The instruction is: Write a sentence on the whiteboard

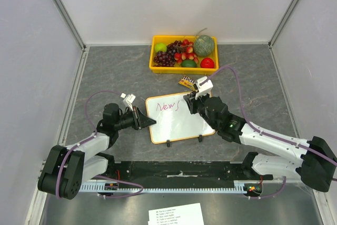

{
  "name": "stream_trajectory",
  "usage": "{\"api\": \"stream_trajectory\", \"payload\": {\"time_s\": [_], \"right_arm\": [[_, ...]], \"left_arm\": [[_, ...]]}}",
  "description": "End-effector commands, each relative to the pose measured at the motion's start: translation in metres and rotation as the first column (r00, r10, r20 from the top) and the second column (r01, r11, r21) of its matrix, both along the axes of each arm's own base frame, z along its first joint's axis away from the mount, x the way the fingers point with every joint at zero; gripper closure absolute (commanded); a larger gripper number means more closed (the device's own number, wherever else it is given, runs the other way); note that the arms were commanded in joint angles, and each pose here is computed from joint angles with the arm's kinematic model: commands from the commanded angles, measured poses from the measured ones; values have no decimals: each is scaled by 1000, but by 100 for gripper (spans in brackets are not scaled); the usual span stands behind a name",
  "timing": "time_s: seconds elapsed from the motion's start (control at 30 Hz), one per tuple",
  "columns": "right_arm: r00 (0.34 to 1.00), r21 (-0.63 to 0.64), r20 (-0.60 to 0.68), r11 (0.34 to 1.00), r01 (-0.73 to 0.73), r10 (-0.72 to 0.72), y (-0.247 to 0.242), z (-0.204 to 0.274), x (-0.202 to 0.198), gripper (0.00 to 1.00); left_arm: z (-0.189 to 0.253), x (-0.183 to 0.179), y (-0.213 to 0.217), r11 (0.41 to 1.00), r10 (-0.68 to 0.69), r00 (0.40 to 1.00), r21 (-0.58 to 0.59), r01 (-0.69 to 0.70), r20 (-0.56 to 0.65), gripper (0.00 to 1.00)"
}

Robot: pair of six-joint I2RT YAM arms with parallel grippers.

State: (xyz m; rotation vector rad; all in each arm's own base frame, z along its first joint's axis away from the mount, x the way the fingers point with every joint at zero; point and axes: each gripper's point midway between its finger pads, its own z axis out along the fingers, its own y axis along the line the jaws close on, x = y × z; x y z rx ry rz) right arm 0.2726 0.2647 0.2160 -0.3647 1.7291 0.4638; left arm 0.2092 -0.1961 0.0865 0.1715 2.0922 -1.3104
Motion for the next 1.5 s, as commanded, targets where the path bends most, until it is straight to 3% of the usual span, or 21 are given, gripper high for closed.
{"api": "stream_trajectory", "payload": {"time_s": [0.0,0.87,1.47], "right_arm": [[1000,0,-22,1000,14,-14,-1,-10,0,100],[996,-43,-91,999,-21,17,-4,-36,-11,100],[993,-62,-52,993,100,-103,-19,-25,3,100]], "left_arm": [[-4,10,5,999,35,998,39,-37,44,98],[-4,10,4,999,33,998,40,-35,47,98],[-4,10,4,998,34,998,42,-36,44,98]]}}
